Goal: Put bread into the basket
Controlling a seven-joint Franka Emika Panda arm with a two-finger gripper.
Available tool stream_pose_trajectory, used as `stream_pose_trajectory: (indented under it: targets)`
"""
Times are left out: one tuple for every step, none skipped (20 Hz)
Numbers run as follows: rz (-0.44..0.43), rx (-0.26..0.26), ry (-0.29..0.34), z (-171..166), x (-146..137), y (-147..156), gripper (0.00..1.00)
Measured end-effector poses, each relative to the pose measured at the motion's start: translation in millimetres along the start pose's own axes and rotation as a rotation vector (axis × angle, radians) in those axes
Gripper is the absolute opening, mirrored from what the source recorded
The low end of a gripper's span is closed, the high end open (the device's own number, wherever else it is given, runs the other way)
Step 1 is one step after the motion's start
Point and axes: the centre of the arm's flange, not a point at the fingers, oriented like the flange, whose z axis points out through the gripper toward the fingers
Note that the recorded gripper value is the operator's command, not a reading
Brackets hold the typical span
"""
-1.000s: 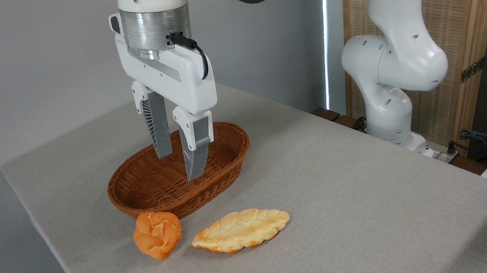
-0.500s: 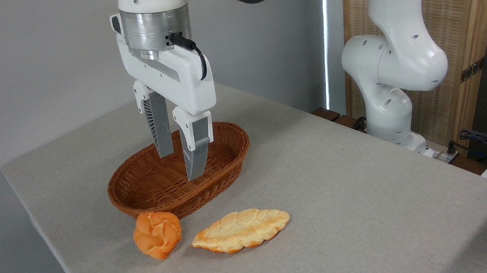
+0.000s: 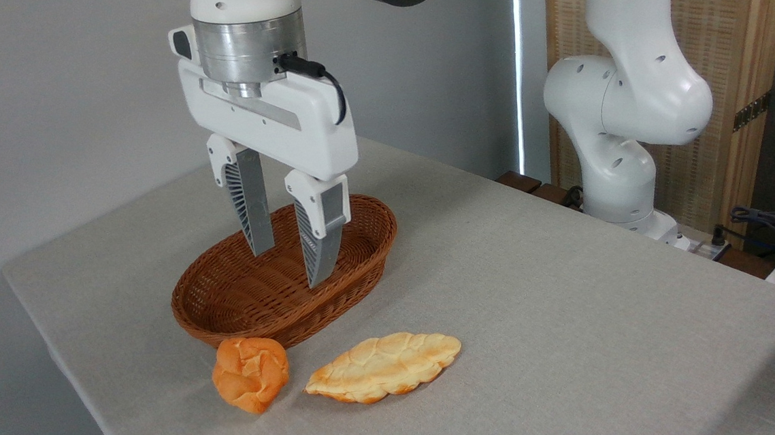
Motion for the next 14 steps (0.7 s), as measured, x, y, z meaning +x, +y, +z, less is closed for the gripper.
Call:
stream_pose_trajectory:
  targets:
    - [-0.055,-0.001,-0.002,1.3,0.0,-0.2,1.0]
    - [-0.109,-0.003,-0.004,2.7,0.2,-0.4,1.0]
    - [-0.167,-0.004,-0.007,4.6,0.6,-0.8,1.0]
    - [-0.207,-0.006,-0.01,6.6,1.1,-1.3,1.0]
    - [-0.241,-0.007,-0.012,8.9,1.7,-2.0,1.0]
    - [-0.27,-0.004,-0.007,10.7,3.0,-3.3,1.0]
    - [-0.308,0.0,0.002,12.6,4.9,-5.1,1.0]
    - [-0.36,0.001,0.008,15.9,6.8,-6.9,1.0]
    - [-0.426,0.0,0.016,20.5,9.5,-9.2,1.0]
    - [-0.5,0.001,0.023,25.9,12.2,-12.1,1.0]
    - [-0.575,0.002,0.027,31.8,14.7,-14.9,1.0]
    - [-0.647,0.002,0.029,37.7,16.8,-17.3,1.0]
    - [-0.713,0.001,0.029,43.2,18.5,-19.5,1.0]
    - [-0.767,0.001,0.03,48.0,20.1,-21.2,1.0]
